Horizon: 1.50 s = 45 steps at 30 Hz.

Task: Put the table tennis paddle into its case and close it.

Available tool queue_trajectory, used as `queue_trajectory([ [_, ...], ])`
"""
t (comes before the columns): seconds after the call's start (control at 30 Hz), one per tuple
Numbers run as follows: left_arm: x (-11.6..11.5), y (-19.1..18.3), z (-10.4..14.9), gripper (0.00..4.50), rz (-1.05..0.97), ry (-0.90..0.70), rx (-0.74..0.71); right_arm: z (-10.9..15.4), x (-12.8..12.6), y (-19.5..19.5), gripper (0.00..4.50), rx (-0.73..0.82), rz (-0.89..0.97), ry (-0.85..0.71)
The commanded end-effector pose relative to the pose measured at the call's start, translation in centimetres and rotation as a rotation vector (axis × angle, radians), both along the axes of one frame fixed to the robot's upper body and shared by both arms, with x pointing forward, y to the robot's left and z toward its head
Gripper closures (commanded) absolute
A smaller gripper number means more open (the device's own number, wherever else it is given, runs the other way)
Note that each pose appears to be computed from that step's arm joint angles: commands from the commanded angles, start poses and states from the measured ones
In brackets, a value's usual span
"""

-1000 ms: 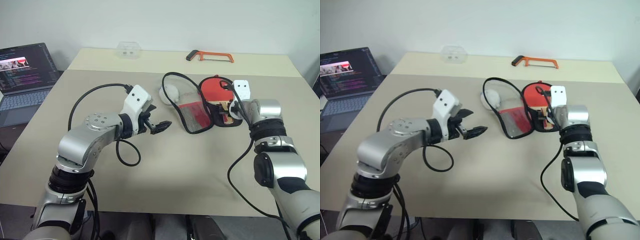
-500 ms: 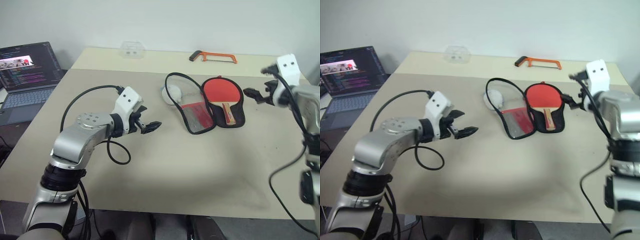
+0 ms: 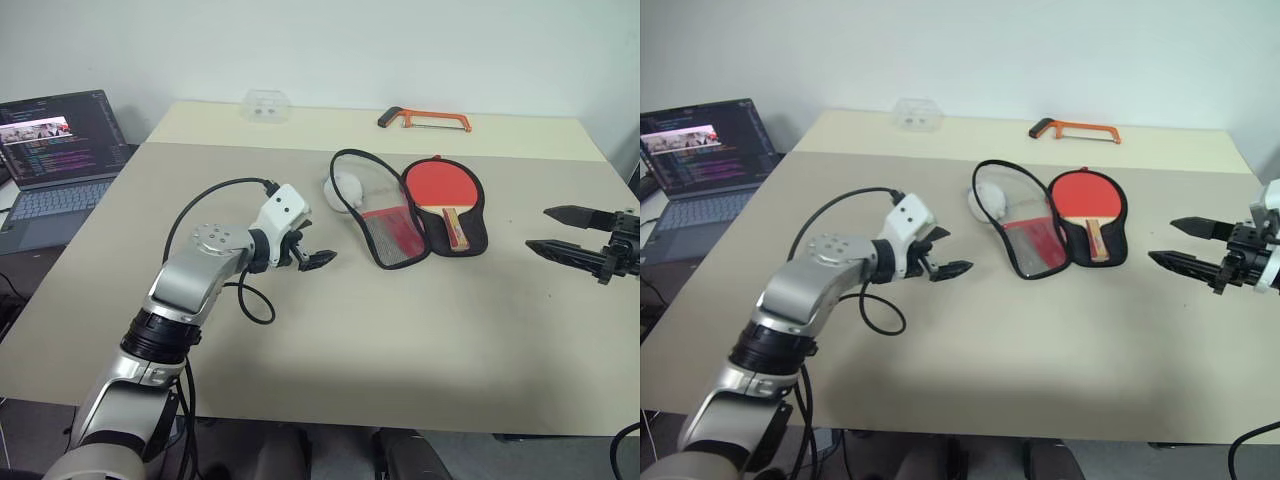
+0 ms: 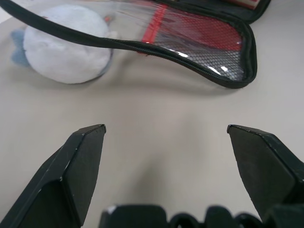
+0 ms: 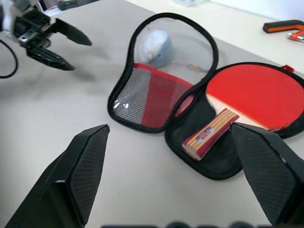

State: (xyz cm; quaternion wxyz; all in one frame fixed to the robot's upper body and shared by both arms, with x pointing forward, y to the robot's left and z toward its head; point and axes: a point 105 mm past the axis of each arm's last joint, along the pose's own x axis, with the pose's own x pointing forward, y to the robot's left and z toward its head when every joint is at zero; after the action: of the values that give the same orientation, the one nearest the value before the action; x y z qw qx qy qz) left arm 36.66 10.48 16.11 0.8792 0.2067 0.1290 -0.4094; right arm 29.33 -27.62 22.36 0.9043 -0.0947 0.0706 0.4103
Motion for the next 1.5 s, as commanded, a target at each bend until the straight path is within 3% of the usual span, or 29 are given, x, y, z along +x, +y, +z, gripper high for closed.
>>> queue_trajectory([
  [0.03, 0.4, -0.5, 1.1, 0.18, -0.008, -0.043, 0.004, 1.9, -0.4, 0.0, 0.01, -0.025, 0.005, -0.086],
  [0.13, 1.0, -0.1, 0.6, 0.9, 0.021, -0.037, 0.036, 1.7, -0.5, 0.2, 0.0, -0.034, 0.011, -0.084],
  [0.43, 2.7, -1.2, 0.1, 4.32, 0.039, -0.046, 0.053, 2.0, -0.9, 0.5, 0.0, -0.029, 0.032, -0.087],
  [0.47, 2.9, -1.6, 0.0, 4.49, 0.036, -0.047, 0.048, 2.0, -1.0, 0.6, 0.0, -0.029, 0.033, -0.087],
  [0.77, 4.3, -4.9, -0.9, 4.49, 0.005, -0.044, 0.05, 2.2, -1.0, 0.9, 0.0, -0.019, 0.026, -0.105],
  [1.1, 3.8, -8.7, -1.0, 4.49, -0.044, -0.064, -0.013, 2.4, -1.7, 0.7, 0.0, -0.019, -0.016, -0.116],
  [1.5, 5.0, -15.8, 5.6, 4.49, -0.01, -0.364, -0.188, 2.2, -2.1, 0.4, 0.0, -0.025, -0.057, -0.126],
])
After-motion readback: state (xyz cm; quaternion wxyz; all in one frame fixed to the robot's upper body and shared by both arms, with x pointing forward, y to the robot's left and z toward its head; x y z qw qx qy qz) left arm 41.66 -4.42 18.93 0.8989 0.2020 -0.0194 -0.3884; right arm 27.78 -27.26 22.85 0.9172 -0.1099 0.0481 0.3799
